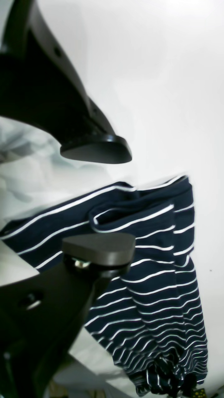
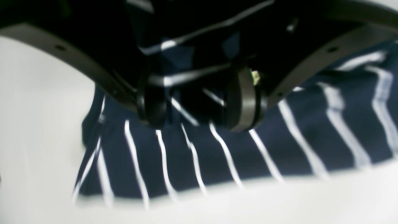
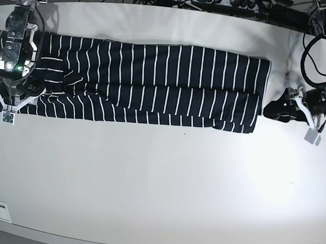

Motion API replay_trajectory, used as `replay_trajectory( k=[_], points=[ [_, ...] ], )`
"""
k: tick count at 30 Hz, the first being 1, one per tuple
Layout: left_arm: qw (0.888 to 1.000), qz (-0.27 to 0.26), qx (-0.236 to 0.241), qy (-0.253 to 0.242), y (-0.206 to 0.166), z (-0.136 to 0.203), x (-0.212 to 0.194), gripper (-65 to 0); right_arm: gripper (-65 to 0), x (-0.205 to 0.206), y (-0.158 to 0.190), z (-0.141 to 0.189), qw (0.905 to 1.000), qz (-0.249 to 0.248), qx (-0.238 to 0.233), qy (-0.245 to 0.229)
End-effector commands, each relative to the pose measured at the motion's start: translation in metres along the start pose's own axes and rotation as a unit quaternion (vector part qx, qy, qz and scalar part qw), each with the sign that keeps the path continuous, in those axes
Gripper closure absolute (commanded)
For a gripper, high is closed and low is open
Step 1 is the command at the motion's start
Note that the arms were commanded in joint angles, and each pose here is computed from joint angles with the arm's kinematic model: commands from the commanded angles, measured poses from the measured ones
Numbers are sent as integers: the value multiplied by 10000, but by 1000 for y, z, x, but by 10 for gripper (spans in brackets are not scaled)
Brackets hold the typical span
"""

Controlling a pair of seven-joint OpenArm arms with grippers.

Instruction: Fold the T-shirt properly

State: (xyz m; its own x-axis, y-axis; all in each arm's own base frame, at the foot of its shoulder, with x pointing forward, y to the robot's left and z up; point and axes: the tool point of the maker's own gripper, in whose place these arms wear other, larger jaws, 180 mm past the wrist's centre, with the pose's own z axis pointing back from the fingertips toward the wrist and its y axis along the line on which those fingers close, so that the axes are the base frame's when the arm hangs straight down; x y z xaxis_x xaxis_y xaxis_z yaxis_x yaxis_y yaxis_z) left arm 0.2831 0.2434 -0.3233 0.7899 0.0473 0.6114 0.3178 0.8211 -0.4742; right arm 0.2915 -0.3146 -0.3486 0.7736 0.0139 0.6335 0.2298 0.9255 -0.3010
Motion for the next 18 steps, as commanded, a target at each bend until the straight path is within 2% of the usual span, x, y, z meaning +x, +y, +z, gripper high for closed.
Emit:
replay_trajectory(
  k=[1,5,9,14,18],
  points=[
    [9999,-43,-40,-149,-3,3,8,-369,-343,17,-8,4,9996,72,-91,-265],
    [9999,114,-45,-96,-5,-7,-8,-369,-343,22,-4,7,9989,319,5,-356],
    [9994,287,201,-56,0,-18,-17,-369,-343,24,-13,8,9972,606,-202,-388],
    [9973,569,467,6,5,-32,-29,-369,-343,32,-43,10,9958,572,-553,-463],
    [9965,758,361,-16,-5,-45,-35,-369,-343,43,-80,16,9925,573,-935,-550]
  ],
)
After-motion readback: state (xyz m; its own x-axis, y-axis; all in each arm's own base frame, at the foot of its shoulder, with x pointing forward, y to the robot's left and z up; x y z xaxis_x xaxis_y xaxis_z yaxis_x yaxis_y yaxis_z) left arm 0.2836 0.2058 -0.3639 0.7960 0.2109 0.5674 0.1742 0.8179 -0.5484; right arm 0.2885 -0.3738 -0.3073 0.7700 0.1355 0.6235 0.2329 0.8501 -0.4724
